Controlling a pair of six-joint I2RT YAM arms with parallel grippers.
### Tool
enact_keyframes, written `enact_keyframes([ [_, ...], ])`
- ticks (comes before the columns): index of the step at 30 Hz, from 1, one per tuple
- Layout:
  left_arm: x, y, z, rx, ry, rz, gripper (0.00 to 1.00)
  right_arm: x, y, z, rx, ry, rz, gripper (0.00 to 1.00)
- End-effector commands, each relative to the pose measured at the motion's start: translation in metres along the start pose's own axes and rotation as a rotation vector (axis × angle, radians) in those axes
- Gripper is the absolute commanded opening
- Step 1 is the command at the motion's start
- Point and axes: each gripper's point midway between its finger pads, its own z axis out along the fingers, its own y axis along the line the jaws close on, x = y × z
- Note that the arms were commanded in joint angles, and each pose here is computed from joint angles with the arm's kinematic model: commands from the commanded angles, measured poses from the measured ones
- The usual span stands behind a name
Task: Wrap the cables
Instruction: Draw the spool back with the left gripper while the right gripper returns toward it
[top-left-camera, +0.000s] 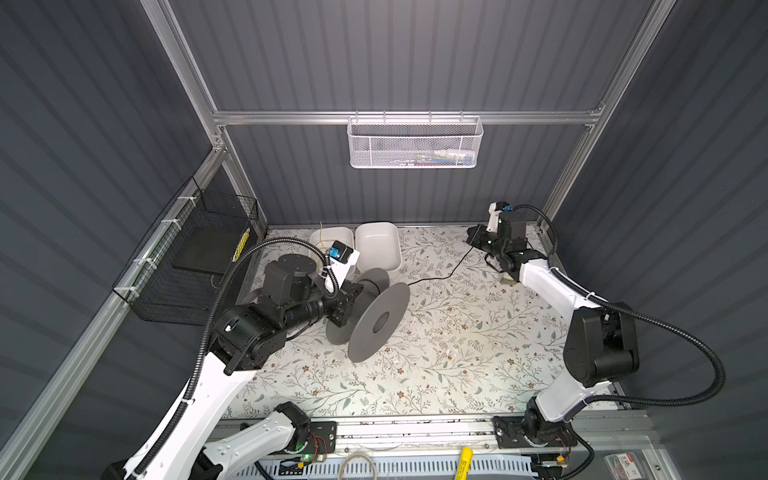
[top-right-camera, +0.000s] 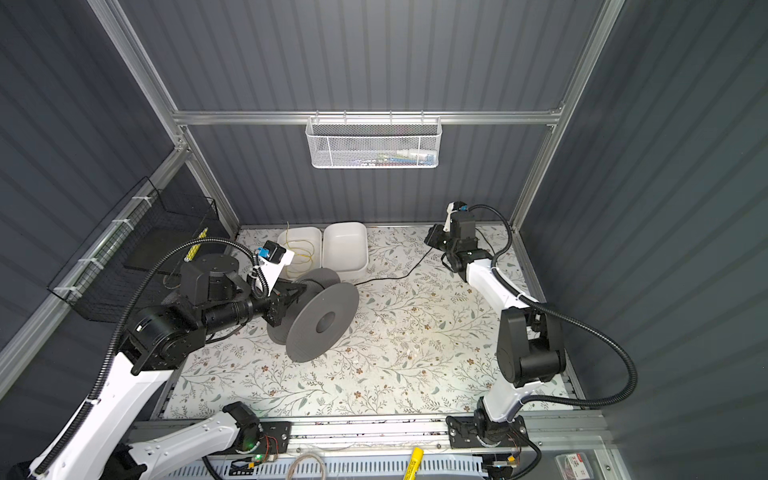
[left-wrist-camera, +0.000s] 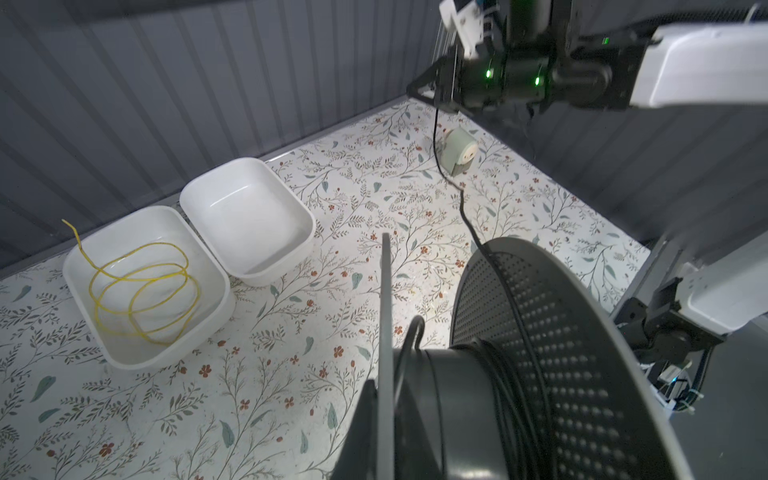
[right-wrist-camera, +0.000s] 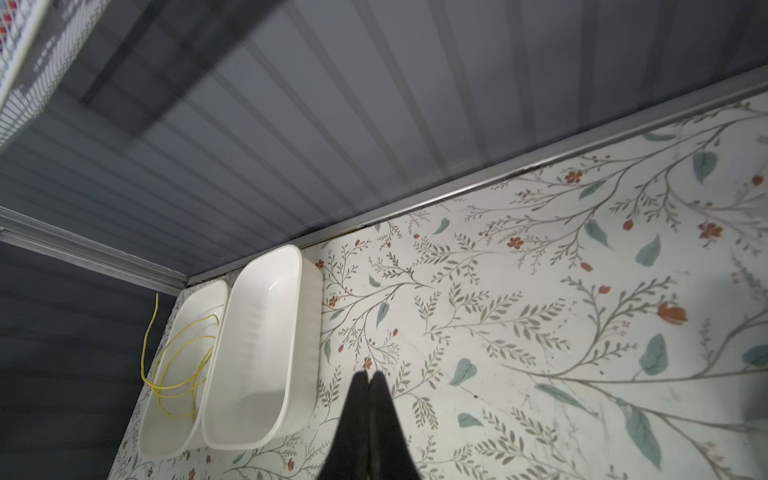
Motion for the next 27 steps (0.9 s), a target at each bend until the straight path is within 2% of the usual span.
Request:
enact_keyframes([
  [1,-0.036,-0.004,-0.004,0.024,-0.104,-0.041,0.00,0.008,0.012,0.000,-0.027,-0.038,-0.009,0.00],
  [9,-0.077,0.010,0.005,-0.042,-0.223,-0.098,0.00,0.071,0.018,0.015,-0.034,0.050,-0.002,0.00],
  [13,-0.099,0.035,0.001,-0.161,-0.334,-0.162,0.00,0.092,0.017,0.019,-0.034,0.082,0.012,0.00],
  [18,-0.121,0.061,0.000,-0.217,-0.458,-0.257,0.00,0.120,0.021,0.015,-0.034,0.112,0.018,0.00],
  [25,-0.131,0.103,0.018,-0.344,-0.588,-0.377,0.00,0.150,0.028,-0.009,-0.038,0.121,-0.002,0.00],
  [27,-0.119,0.115,0.035,-0.392,-0.584,-0.406,0.00,0.155,0.035,-0.019,-0.047,0.124,-0.022,0.00],
])
